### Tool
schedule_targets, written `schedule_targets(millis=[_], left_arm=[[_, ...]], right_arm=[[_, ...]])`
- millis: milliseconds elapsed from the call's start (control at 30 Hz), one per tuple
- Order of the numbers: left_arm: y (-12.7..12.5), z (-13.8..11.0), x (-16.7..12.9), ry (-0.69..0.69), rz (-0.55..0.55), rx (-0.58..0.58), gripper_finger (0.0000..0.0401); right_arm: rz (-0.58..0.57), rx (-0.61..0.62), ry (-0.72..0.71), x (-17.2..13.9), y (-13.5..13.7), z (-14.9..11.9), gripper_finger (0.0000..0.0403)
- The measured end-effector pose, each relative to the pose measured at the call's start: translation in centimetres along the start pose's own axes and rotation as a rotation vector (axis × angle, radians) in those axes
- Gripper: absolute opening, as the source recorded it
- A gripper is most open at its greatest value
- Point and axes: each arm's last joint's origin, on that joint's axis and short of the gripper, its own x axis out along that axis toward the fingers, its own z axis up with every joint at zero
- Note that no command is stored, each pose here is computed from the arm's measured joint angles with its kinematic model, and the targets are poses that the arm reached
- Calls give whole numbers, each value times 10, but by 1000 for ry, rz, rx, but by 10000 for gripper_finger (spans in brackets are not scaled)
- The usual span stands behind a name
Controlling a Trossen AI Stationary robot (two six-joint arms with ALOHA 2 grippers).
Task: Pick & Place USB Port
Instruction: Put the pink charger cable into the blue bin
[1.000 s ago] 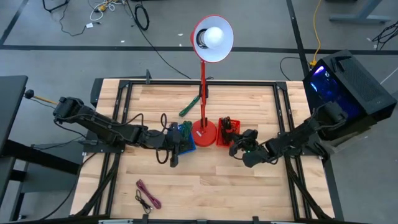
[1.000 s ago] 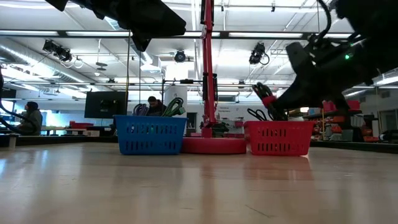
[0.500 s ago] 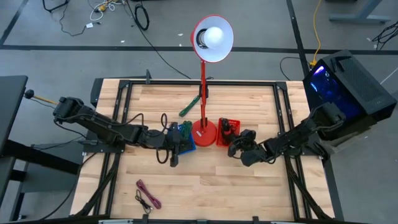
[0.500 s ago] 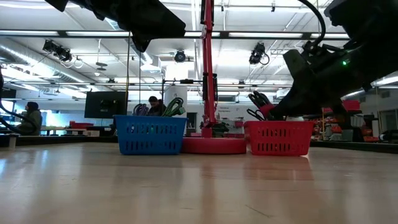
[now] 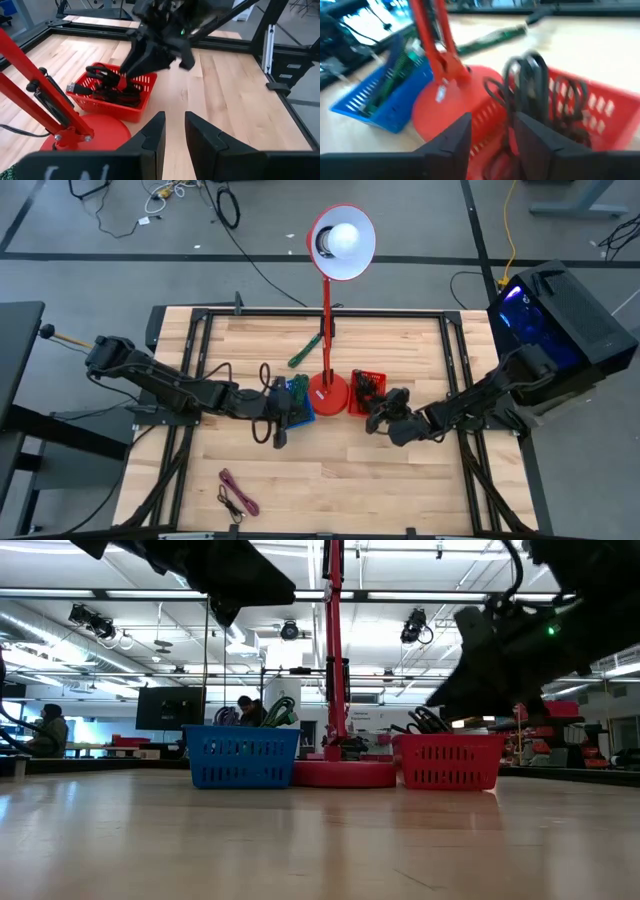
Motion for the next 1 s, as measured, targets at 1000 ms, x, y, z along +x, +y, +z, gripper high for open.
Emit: schedule_targets(millis=[1000], left_arm=[[-66,-95,-56,981,-320,-148,76]], right_arm=[[178,-246,-293,-44,6,99,159]])
